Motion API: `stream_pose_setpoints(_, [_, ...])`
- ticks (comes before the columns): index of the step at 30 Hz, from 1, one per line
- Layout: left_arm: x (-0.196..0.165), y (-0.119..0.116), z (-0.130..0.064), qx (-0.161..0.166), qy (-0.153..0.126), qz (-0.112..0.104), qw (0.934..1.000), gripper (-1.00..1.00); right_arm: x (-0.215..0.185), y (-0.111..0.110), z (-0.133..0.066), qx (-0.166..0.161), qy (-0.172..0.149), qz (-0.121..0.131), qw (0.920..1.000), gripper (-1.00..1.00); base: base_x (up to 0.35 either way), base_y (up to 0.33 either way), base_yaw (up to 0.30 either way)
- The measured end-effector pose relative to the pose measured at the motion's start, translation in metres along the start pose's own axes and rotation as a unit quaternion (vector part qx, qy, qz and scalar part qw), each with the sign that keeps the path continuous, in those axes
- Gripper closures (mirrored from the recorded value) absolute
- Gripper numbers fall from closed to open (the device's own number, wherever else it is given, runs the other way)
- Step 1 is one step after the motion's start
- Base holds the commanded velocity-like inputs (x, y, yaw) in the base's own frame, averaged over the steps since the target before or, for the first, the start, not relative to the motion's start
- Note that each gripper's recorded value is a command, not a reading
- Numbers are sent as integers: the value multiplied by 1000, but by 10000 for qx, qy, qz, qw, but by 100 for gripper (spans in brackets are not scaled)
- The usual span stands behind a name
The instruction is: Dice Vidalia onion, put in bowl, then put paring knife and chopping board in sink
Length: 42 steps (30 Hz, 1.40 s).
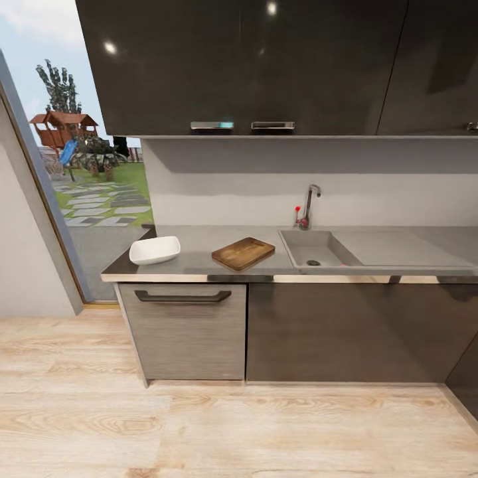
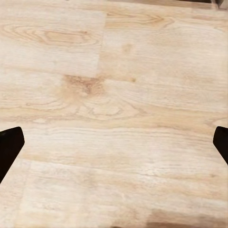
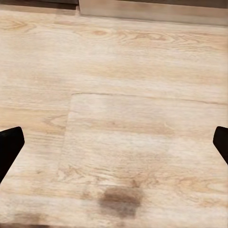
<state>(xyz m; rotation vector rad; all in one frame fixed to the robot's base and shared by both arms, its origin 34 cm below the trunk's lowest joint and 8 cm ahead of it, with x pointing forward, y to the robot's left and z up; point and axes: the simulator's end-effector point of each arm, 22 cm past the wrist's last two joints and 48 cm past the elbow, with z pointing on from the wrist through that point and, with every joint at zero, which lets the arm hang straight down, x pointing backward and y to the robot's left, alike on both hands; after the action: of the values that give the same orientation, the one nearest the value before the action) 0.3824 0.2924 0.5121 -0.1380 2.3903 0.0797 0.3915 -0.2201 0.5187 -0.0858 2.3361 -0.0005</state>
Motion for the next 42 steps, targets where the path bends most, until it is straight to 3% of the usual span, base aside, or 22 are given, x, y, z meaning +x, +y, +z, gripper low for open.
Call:
stream_pose_setpoints(7, [0,0,0,0,-1,0,10000,-100,0,-5,1,90,13,20,10000,-100,0,0,0])
stream_pose_setpoints(9, [0,0,0,0,-1,0,10000,-100,-9,-10,3,205,-72,35,9998,-100,0,0,0])
stream_pose_setpoints(13, [0,0,0,5,0,4,10000,-100,-56,-32,13,737,-469,87,9961,-100,0,0,0])
stream_pose_setpoints(16, [0,0,0,2,1,3,10000,-100,-110,-54,18,1263,-648,144,9898,-100,0,0,0])
stream_pose_setpoints(21, [0,0,0,0,1,3,10000,-100,-195,-68,12,1613,-792,227,9835,-100,0,0,0])
stream_pose_setpoints(28, [1,0,0,9,6,4,10000,-100,-336,-83,-30,1778,-1509,407,9716,-100,0,0,0])
stream_pose_setpoints(34, [3,-1,-1,14,37,11,10000,-100,-430,-91,-46,1842,-1768,425,9659,-100,0,0,0])
stream_pose_setpoints(39, [5,-1,-1,22,58,22,10000,-100,-553,-98,-73,1965,-2069,483,9572,-100,0,0,0])
stream_pose_setpoints(42, [6,-2,-1,34,63,25,10000,-100,-634,-86,-95,1915,-2204,540,9549,-100,0,0,0])
